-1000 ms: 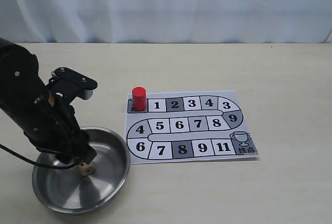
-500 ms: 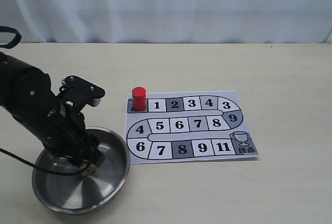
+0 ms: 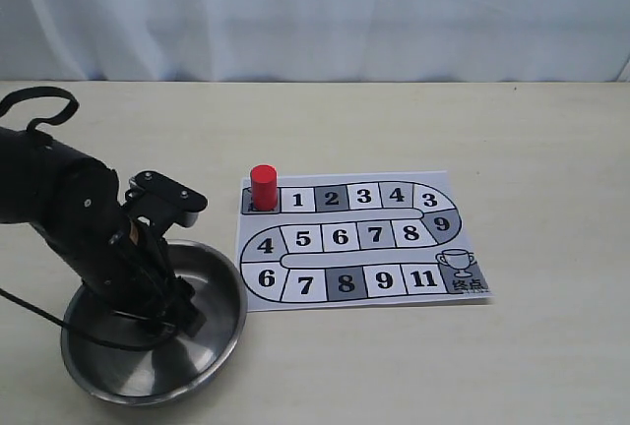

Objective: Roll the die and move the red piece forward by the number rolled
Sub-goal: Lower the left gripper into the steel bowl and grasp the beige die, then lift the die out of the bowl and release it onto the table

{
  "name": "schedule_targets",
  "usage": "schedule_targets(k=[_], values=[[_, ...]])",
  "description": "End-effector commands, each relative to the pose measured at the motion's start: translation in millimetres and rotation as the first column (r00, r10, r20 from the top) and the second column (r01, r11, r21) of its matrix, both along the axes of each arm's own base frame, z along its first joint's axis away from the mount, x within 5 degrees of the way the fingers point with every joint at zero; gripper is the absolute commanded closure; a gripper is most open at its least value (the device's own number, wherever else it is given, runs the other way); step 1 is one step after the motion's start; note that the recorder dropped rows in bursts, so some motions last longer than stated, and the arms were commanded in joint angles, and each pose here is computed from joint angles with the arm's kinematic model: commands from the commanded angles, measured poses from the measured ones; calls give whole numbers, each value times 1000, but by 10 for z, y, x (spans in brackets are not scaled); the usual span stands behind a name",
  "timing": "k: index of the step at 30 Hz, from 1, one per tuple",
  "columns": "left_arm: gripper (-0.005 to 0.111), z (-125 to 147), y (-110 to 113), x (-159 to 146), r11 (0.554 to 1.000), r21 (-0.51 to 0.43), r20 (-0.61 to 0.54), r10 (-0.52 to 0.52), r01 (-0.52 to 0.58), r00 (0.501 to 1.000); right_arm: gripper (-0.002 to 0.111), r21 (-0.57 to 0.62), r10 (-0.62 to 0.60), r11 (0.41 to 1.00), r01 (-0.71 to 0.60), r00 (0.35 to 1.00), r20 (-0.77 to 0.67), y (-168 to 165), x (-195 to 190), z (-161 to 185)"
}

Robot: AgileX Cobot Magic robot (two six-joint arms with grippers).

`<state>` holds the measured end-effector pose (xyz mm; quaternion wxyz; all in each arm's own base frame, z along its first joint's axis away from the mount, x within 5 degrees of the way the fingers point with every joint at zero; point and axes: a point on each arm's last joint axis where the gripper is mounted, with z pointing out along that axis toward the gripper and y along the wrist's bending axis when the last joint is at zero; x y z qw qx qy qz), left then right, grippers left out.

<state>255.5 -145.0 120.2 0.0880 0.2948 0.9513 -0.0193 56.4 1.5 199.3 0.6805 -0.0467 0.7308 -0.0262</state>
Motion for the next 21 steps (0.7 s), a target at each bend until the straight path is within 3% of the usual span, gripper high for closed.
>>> schedule_targets(k=[1, 8, 10, 11, 15, 17, 21], values=[[49, -103, -38, 6, 1000, -7, -3, 2, -2, 1000, 104, 3, 3, 1000, -3, 1000, -2, 2, -2, -8], [51, -162, -39, 7, 1000, 3, -20, 2, -2, 1000, 104, 3, 3, 1000, -3, 1000, -2, 2, -2, -8], [60, -159, -41, 11, 1000, 2, -19, 2, -2, 1000, 104, 3, 3, 1000, -3, 1000, -2, 2, -2, -8], [72, -159, -41, 11, 1000, 2, -19, 2, -2, 1000, 104, 3, 3, 1000, -3, 1000, -2, 2, -2, -8], [100, -78, -51, 38, 1000, 19, -34, -7, 8, 999, 104, 3, 3, 1000, -3, 1000, -2, 2, -2, -8], [107, -16, -57, 63, 999, 35, -43, -18, 19, 999, 104, 3, 3, 1000, -3, 1000, -2, 2, -2, -8], [107, 211, -78, 119, 999, 14, 25, -32, 32, 999, 104, 3, 3, 1000, -3, 1000, -2, 2, -2, -8]])
